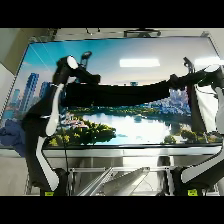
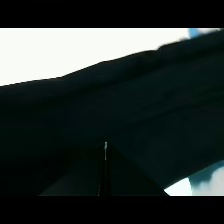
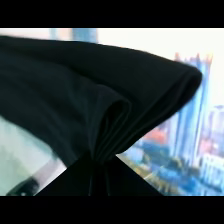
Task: Fold the shirts.
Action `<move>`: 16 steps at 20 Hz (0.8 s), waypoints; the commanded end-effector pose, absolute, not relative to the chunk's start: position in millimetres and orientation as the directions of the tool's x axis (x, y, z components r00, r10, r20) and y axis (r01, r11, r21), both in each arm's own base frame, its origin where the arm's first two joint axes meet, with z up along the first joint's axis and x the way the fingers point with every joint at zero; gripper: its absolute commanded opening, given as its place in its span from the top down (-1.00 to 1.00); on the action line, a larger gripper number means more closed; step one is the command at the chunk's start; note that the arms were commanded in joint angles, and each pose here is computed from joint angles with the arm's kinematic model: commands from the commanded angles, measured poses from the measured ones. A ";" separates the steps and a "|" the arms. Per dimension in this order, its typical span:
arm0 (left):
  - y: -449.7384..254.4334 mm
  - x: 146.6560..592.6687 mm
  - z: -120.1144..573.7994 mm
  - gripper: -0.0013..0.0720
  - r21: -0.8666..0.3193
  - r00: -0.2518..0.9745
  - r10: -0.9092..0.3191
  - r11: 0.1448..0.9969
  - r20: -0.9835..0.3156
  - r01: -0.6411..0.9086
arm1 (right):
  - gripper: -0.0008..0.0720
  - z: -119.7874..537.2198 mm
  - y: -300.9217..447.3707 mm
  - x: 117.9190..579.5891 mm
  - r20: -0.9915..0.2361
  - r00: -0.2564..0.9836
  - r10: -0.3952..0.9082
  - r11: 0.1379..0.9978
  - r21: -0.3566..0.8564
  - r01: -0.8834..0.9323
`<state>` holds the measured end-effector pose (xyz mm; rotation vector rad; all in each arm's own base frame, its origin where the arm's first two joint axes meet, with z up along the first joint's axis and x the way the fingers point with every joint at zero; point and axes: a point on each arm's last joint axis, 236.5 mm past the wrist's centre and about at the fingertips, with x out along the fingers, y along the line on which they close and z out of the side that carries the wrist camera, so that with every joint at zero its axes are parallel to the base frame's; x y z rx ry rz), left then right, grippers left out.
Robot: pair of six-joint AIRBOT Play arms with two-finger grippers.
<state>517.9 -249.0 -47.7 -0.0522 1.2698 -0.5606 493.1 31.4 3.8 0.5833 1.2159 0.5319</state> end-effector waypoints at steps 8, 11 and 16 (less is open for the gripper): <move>-439.2 460.0 -95.4 0.92 -0.587 0.097 -0.675 0.695 -0.731 0.415 | 0.93 149.9 57.4 477.7 -0.614 0.269 0.743 0.670 0.689 -0.277; -441.2 463.1 -28.6 0.92 -0.686 0.068 -0.771 0.601 -0.634 0.410 | 0.93 150.2 66.8 476.6 -0.613 0.255 0.748 0.664 0.699 -0.266; -318.0 484.0 148.2 0.92 -0.664 0.191 -0.829 0.540 -0.526 0.517 | 0.93 156.8 157.0 486.7 -0.577 0.236 0.782 0.621 0.694 -0.364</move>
